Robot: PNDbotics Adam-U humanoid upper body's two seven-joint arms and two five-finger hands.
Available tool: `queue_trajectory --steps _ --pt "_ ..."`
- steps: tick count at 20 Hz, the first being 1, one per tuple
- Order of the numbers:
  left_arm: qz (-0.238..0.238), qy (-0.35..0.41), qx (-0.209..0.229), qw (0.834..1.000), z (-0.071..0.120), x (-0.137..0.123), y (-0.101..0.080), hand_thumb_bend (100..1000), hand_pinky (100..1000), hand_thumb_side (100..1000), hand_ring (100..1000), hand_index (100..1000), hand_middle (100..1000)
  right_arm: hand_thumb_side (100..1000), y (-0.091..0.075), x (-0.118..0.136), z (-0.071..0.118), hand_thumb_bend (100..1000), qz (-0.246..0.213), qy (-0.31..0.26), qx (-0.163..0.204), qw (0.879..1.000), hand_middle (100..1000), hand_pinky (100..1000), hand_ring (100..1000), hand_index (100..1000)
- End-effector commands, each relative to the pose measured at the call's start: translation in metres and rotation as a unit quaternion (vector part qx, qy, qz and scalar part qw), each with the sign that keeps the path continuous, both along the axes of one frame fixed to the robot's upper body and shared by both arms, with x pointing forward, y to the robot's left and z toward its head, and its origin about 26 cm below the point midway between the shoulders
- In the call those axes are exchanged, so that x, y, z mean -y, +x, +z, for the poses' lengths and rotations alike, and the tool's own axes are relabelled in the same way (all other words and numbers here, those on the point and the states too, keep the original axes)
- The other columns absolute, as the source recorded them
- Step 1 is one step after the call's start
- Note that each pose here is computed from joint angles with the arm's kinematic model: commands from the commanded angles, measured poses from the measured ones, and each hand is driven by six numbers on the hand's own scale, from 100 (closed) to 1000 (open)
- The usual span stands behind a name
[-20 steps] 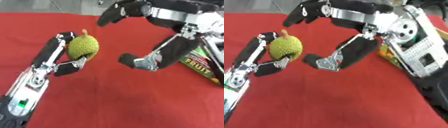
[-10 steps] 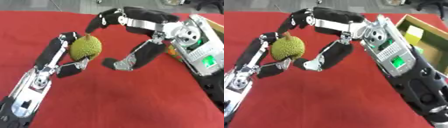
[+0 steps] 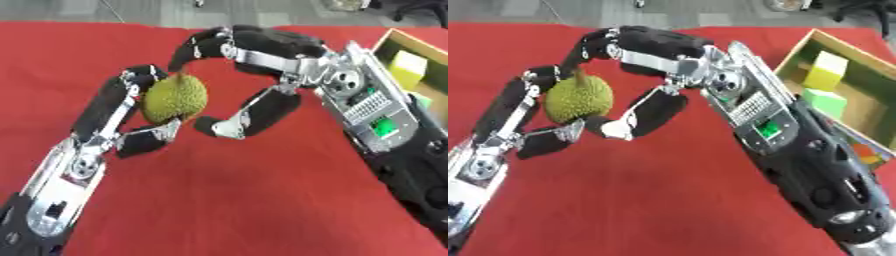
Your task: Pick up the objects with one hand, pass them to the other hand, and then place them into the box on the other side of the table.
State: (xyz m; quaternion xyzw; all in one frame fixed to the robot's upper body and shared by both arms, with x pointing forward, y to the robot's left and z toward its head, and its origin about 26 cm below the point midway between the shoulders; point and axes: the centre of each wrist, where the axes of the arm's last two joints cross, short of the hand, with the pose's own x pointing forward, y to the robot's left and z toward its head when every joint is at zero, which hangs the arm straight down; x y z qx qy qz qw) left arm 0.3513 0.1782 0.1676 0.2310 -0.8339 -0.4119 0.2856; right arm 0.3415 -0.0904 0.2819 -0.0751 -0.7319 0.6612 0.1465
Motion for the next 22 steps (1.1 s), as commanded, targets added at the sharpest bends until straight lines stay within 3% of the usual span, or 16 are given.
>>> queue_trajectory --steps 1,16,22 --pt "-0.01 -0.002 0.02 1.0 0.009 0.003 -0.002 100 720 255 653 642 598 321 0.002 -0.004 0.004 335 -0.005 -0.003 0.023 1.0 824 870 886 856" --pt "-0.027 -0.014 0.029 0.999 0.012 0.009 -0.007 100 719 263 651 642 595 260 0.021 -0.01 -0.014 328 -0.044 -0.005 0.044 0.998 790 856 862 825" --pt "-0.032 -0.023 0.024 0.999 0.013 0.012 -0.008 100 719 273 650 648 595 140 0.022 -0.012 -0.015 278 -0.043 0.017 0.031 0.998 604 834 785 684"
